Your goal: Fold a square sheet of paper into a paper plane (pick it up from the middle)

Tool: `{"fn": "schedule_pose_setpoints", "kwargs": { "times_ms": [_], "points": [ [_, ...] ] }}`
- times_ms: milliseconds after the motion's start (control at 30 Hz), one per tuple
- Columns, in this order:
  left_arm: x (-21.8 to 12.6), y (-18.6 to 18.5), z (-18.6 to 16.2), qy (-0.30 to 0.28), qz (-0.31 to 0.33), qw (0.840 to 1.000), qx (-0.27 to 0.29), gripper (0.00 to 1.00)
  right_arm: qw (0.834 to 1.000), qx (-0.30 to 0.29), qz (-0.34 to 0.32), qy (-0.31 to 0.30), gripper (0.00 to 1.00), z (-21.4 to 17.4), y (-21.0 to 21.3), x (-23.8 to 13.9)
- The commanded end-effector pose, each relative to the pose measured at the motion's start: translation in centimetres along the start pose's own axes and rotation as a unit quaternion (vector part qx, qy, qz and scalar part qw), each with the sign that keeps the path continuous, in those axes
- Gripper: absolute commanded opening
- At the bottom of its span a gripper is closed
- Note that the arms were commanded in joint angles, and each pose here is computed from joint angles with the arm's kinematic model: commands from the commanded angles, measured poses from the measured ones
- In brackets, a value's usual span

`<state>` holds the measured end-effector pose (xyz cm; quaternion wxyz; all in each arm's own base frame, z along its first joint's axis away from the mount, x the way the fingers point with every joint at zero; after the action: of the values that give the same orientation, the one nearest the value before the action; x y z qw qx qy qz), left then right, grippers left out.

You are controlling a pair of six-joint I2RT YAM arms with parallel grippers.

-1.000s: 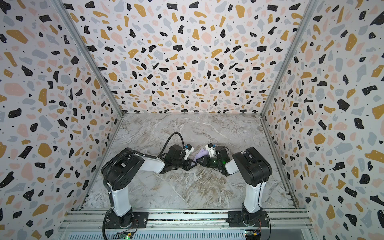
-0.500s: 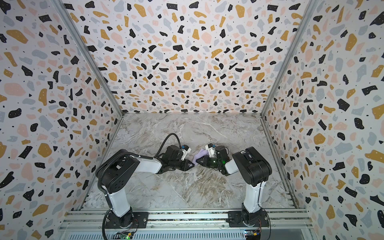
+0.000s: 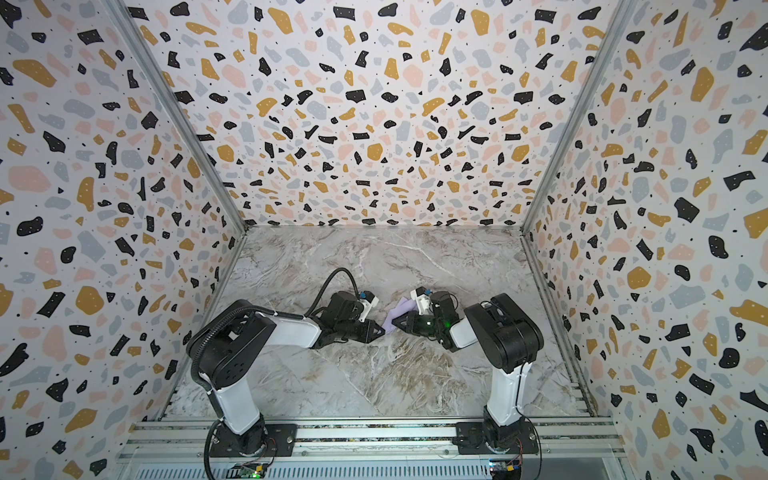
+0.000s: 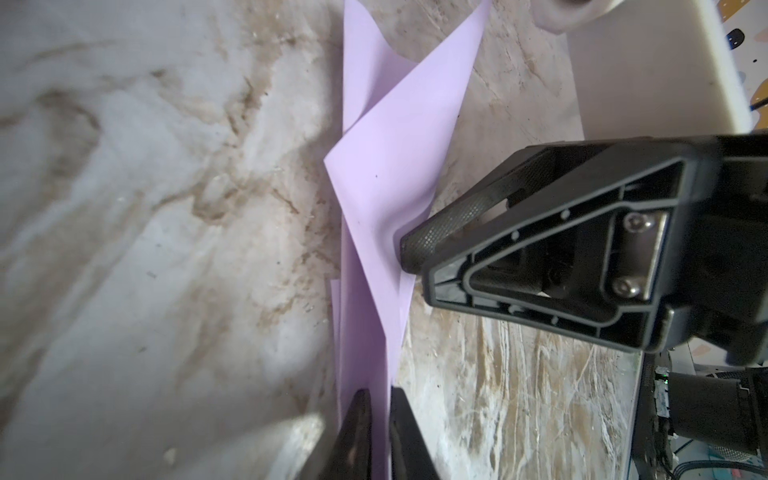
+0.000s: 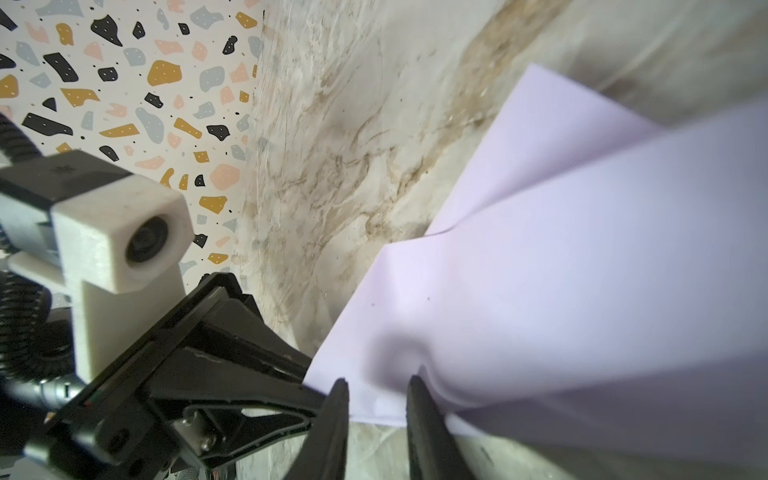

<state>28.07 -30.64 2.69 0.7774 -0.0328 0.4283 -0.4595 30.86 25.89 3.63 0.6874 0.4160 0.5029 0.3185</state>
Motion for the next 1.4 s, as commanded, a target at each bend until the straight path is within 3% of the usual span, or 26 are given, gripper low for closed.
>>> {"fn": "schedule_pose_setpoints", "kwargs": {
  "times_ms": [0,267,633,1200,1367],
  "points": [
    [0.4,1.6,-3.5,0.057,0.029,0.998,-0.015,0.11,1.000,-0.008,0.019,0.003,0.27,0.4,1.3,-0.1],
    [0.6,2.4,-5.6,0.095,0.044,0.994,-0.008,0.10,0.997,-0.038,0.064,0.025,0.27,-0.4,4.0,0.1],
    [0.2,2.2,-5.4,0.096,0.045,0.994,-0.003,0.12,1.000,-0.005,0.017,0.020,0.26,-0.5,1.3,0.9],
    [-1.7,0.2,-1.8,0.050,0.029,0.998,0.010,0.25,0.999,0.021,-0.024,0.024,0.24,-1.4,-1.3,1.0],
    [-2.0,0.0,-0.7,0.032,0.031,0.999,-0.004,0.25,0.999,0.023,-0.027,0.025,0.24,-1.5,-1.6,1.0]
  ]
}}
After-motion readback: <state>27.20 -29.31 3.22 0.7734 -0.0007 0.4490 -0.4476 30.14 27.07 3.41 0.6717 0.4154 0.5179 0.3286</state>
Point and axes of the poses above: each gripper's point midway between its finger pads, its own x axis out along the fingers, its own y axis along the line the jaws close on, z = x × y, the point moved 1 cm from there along -x, back along the fingers, and after that the axes turned 15 degrees about x, right-handed, at the moved point
